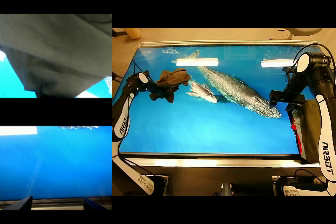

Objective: Fold the shirts.

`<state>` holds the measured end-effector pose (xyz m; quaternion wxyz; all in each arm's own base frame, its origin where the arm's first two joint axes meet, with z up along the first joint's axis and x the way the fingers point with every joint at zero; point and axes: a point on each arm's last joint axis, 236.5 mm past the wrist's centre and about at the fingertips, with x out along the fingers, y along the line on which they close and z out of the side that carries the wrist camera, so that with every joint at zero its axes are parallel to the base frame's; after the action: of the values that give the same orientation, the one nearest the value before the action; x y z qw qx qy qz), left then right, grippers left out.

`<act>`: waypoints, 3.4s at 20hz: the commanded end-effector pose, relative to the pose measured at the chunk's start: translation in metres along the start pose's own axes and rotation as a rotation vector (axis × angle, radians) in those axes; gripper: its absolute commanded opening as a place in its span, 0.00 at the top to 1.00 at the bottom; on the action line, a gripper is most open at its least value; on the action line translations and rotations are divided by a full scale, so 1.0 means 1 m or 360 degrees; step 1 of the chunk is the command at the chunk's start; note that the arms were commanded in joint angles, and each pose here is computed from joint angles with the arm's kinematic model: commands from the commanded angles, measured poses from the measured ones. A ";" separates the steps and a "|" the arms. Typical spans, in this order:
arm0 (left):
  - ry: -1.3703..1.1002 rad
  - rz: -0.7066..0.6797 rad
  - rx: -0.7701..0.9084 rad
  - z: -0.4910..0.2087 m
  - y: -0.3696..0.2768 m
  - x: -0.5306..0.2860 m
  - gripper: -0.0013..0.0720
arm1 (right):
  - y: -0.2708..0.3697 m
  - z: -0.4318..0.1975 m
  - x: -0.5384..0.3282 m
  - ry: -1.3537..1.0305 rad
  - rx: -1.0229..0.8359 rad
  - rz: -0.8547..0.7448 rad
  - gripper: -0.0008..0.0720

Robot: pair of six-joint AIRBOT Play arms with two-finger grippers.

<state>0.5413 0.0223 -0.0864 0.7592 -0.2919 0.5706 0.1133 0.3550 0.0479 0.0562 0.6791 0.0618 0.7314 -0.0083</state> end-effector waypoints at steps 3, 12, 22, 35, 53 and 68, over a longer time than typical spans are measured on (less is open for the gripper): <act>-0.0367 -0.0449 0.0387 0.024 -0.098 -0.109 0.95 | 0.001 0.030 -0.002 -0.0200 -0.0026 0.0004 0.06; -0.0710 -0.0981 0.1473 -0.226 -0.246 -0.358 0.95 | -0.028 0.009 -0.035 -0.0258 -0.0064 -0.0180 0.03; 0.0255 -0.0532 0.1457 -0.408 -0.208 -0.115 0.02 | -0.042 -0.020 -0.110 -0.0622 0.0024 -0.0205 0.03; 0.0239 -0.0140 0.0489 -0.120 -0.060 -0.056 0.03 | 0.088 -0.035 -0.004 -0.0271 -0.0199 0.0696 0.04; 0.0034 -0.0340 0.0414 -0.095 -0.097 0.006 0.95 | 0.222 0.017 0.108 -0.0354 -0.0133 0.0946 0.02; -0.1157 -0.0351 0.0890 -0.025 -0.116 -0.350 0.95 | 0.131 0.051 -0.132 -0.1085 -0.0443 0.0986 0.96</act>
<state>0.5033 -0.0815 0.1565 0.9193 -0.1372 0.3601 -0.0798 0.4296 0.2324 0.0873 0.7638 0.2772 0.5125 0.2778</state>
